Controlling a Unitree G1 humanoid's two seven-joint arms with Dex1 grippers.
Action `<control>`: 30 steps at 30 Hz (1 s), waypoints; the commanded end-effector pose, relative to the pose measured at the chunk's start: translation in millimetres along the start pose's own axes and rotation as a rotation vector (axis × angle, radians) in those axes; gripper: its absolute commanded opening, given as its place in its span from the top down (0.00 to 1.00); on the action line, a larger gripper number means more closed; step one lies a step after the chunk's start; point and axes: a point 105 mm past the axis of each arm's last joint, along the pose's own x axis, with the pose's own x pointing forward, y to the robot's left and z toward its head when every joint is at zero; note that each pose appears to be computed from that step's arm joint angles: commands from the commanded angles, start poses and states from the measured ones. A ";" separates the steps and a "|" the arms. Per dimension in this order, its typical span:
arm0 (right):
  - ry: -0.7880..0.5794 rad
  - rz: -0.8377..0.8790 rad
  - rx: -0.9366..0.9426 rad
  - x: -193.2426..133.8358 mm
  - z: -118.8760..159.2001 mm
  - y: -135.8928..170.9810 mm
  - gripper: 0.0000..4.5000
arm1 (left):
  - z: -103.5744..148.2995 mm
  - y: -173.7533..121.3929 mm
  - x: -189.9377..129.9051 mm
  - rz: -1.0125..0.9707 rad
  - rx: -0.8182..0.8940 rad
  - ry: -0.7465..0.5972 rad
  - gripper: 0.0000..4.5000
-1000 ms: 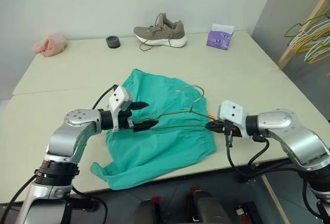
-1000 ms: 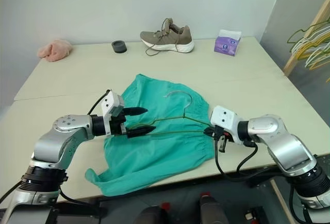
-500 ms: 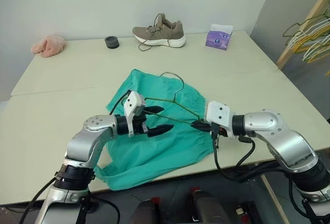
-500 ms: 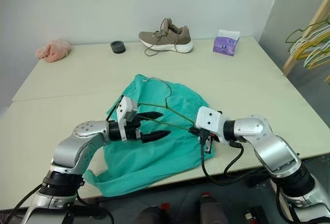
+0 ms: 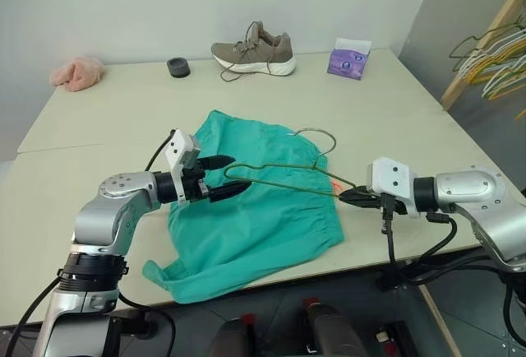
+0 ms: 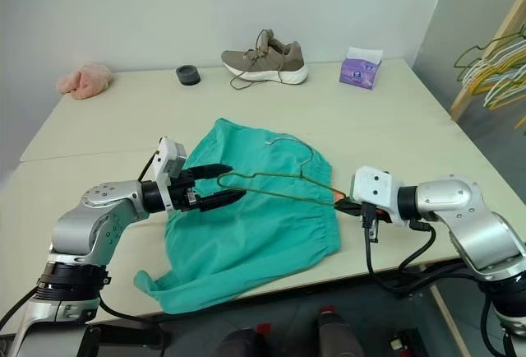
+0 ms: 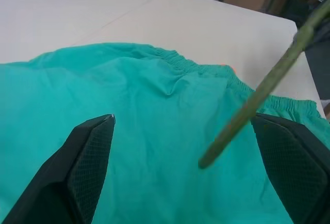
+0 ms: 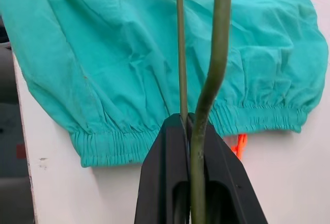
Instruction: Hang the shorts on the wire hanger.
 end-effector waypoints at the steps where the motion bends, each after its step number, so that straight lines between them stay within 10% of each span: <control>1: -0.001 -0.081 0.016 -16.5 -1.9 -14.4 1.00 | 9.8 14.7 -9.0 0.104 0.092 -0.018 0.01; 14: -0.113 -0.333 0.391 -28.6 -20.0 -43.4 1.00 | 28.3 53.5 -24.0 0.469 0.337 -0.141 0.01; 30: 0.167 -0.323 0.870 -78.8 -94.4 18.4 1.00 | -4.2 -9.2 -11.3 -0.001 0.144 0.036 0.01</control>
